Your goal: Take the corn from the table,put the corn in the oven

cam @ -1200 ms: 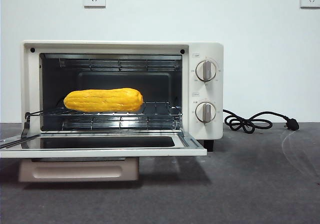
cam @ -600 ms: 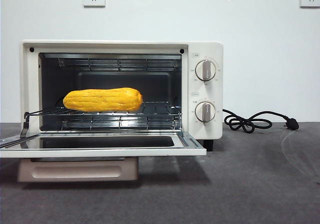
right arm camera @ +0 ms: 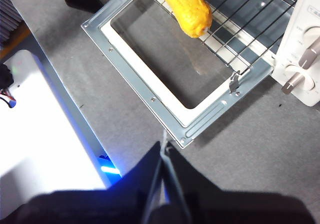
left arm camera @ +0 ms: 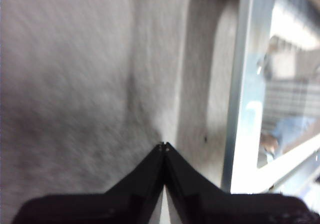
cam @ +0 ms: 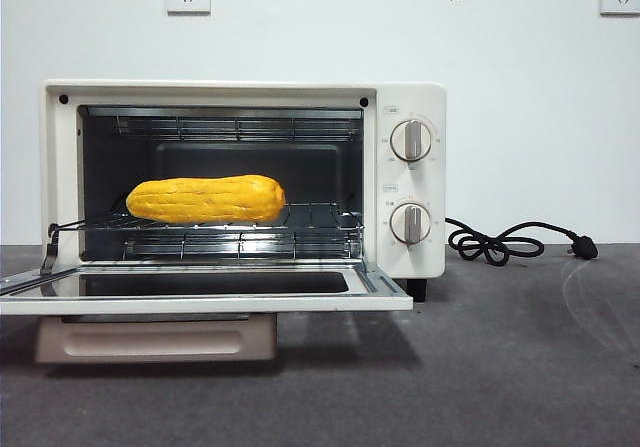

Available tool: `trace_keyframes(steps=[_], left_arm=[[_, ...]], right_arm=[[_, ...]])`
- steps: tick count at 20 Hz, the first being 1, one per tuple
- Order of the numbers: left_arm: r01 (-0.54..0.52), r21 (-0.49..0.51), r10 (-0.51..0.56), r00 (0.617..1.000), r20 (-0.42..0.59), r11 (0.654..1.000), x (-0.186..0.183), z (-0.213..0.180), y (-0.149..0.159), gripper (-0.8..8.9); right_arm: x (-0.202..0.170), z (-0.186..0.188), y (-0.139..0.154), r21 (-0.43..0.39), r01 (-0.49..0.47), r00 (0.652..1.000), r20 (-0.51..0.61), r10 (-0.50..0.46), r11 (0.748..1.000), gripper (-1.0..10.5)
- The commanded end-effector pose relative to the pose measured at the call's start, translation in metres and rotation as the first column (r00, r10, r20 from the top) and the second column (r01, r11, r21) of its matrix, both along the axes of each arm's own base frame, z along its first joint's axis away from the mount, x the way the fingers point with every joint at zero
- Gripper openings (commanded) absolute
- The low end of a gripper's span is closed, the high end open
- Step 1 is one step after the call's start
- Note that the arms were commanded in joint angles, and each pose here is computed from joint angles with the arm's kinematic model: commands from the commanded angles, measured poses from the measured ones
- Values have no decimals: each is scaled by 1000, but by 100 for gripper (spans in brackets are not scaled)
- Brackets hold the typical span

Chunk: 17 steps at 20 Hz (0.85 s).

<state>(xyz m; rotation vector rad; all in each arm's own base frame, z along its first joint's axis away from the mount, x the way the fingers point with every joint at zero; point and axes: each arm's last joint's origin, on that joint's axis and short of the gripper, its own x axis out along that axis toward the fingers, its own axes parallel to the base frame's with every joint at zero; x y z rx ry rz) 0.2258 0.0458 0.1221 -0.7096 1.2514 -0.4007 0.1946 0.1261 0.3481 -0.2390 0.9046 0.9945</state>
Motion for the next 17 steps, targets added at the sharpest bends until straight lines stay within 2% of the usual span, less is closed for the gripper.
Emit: trace_keyframes(steps=[1,3,6,8,13,17], left_arm=[[49,-13,-49,998,-32,999,-2,-5,-6,-9],[61,-22,-62,997,-46,998,-3,-6,-9,-9],[74,-145,-76,997,-11,987,-4,-3,-12,-9],[77,-192,-77,997,3,978,-3,-2,-12,-9],[91,-245,-86,996,32,965,6,14,-9,-8],[122,-243,-107,991,75,962,23,40,-4,-8]], right_arm=[[0,1,0,4,-8,1000,10,8,1000,-11],[1,1,0,5,-8,1000,10,8,1000,-12],[1,1,0,4,-8,1000,10,8,1000,-12],[1,1,0,4,-8,1000,10,8,1000,-11],[1,1,0,5,-7,1000,10,7,1000,-12],[0,1,0,4,-6,1000,8,6,1000,-11]])
